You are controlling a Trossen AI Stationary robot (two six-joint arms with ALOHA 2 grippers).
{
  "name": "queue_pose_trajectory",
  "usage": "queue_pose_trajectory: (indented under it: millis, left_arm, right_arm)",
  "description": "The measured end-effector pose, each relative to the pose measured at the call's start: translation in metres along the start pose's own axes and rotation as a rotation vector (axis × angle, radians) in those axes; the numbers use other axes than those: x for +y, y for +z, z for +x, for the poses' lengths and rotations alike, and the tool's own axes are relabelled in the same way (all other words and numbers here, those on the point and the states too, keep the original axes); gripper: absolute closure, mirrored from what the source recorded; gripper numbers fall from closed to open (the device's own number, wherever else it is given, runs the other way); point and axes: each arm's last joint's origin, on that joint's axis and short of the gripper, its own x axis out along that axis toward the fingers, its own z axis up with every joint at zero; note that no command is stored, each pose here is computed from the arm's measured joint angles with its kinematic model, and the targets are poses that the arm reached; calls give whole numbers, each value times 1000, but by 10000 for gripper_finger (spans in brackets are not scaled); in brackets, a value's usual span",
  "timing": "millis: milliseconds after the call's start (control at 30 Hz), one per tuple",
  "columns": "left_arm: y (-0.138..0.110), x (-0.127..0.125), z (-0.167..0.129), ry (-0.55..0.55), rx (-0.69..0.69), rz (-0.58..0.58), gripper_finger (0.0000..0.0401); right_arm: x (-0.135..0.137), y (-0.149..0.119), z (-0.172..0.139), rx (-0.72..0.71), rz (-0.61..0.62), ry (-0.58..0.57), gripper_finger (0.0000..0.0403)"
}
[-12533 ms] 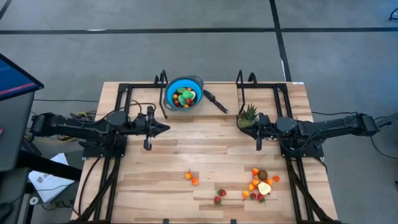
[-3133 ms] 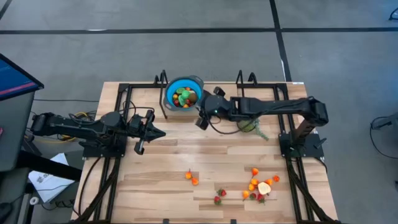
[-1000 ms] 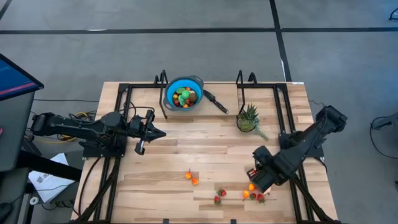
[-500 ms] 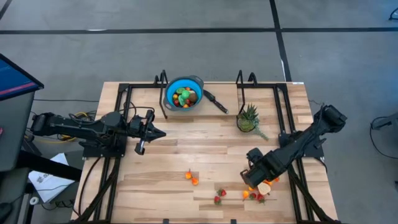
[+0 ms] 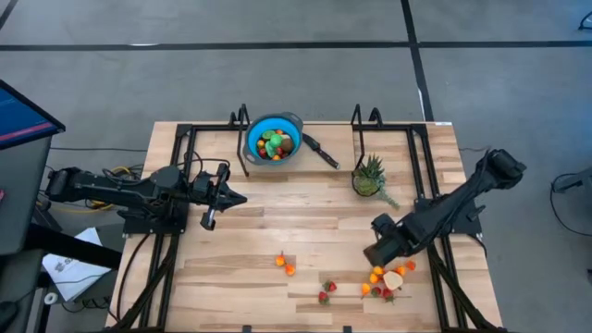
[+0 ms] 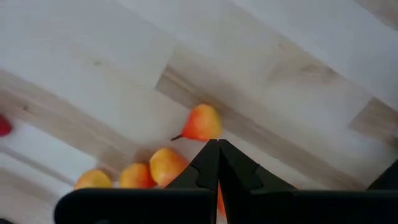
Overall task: Pick & Place Fruit
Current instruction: Put the pear into the basket
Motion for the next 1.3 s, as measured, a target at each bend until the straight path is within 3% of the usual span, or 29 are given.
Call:
queue_pose_trajectory:
  millis: [167, 367, 500, 733, 867, 1300]
  left_arm:
    - [0, 0, 0, 0, 0, 0, 393]
    - [0, 0, 0, 0, 0, 0, 393]
    - [0, 0, 0, 0, 0, 0, 393]
    - [0, 0, 0, 0, 0, 0, 393]
    - [0, 0, 0, 0, 0, 0, 393]
    - [0, 0, 0, 0, 0, 0, 393]
  right_arm:
    - [-12, 4, -3, 3, 20, 97, 403]
    - [-13, 6, -2, 4, 70, 90, 392]
    - [-10, 5, 6, 5, 69, 53, 342]
    - [-4, 3, 22, 46, 68, -28, 219]
    - [-1, 2, 29, 47, 68, -50, 181]
    - [11, 3, 53, 46, 72, -79, 204]
